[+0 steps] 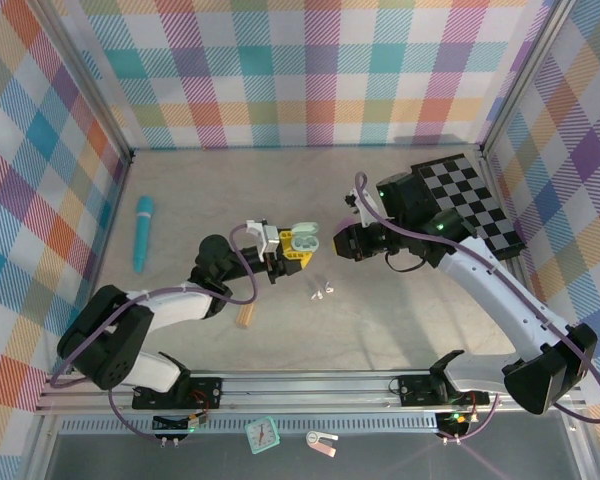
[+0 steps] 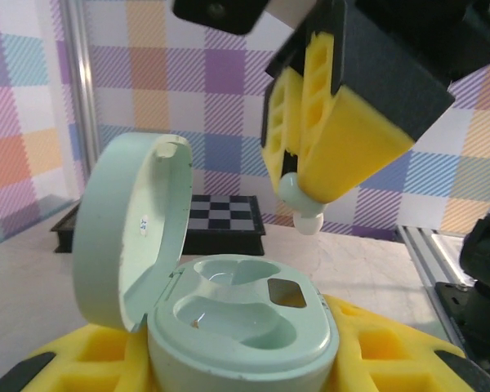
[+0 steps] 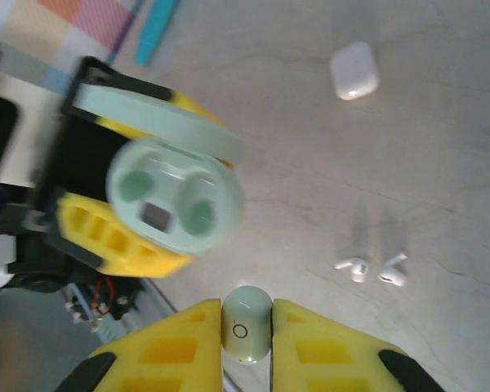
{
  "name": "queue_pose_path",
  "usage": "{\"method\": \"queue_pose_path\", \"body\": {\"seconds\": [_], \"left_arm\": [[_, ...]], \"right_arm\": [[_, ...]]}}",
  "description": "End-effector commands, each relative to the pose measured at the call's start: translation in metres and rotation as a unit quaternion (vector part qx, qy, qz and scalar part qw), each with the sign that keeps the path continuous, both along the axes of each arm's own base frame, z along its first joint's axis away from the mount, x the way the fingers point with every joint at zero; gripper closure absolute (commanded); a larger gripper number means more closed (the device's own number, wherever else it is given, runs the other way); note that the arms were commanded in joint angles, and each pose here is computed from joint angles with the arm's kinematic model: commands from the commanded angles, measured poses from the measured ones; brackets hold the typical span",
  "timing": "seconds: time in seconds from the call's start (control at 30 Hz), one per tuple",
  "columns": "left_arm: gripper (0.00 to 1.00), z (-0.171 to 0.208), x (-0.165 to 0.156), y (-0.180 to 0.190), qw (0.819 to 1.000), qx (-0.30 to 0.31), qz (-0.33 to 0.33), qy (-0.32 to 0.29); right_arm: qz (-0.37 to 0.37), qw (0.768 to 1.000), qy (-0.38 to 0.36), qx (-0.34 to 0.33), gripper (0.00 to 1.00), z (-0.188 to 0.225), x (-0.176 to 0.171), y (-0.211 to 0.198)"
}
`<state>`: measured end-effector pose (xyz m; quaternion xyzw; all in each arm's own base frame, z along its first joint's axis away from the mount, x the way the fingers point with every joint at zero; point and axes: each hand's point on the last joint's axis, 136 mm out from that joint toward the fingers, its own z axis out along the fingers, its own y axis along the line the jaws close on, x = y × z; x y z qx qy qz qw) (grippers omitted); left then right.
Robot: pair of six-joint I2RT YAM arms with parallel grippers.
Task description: Insert wireless bluetooth earbuds into charging case
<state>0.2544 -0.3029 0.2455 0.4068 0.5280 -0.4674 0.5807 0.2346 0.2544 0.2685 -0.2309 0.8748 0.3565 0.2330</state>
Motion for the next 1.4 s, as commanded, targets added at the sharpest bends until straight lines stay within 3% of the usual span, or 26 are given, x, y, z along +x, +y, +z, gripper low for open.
{"method": "queue_pose_path", "body": {"seconds": [0.0,0.47,0.83,1.37], "left_arm": [[0.69,0.025,-0.01,-0.011,0.998,-0.045,-0.04,-0.03],[0.69,0.031,-0.025,-0.031,0.995,-0.048,-0.08,-0.031],[0.69,0.037,-0.028,-0.03,0.995,-0.052,-0.08,-0.04],[0.69,0.046,-0.026,-0.029,0.994,-0.059,-0.077,-0.051]], "right_arm": [[0.055,0.996,-0.034,0.064,0.81,0.034,-0.011,0.013],[0.056,0.996,-0.051,0.051,0.81,0.03,-0.004,0.014],[0.035,0.998,-0.057,0.016,0.81,0.024,0.002,0.004],[0.049,0.998,-0.04,0.027,0.77,0.021,-0.004,0.009]]}}
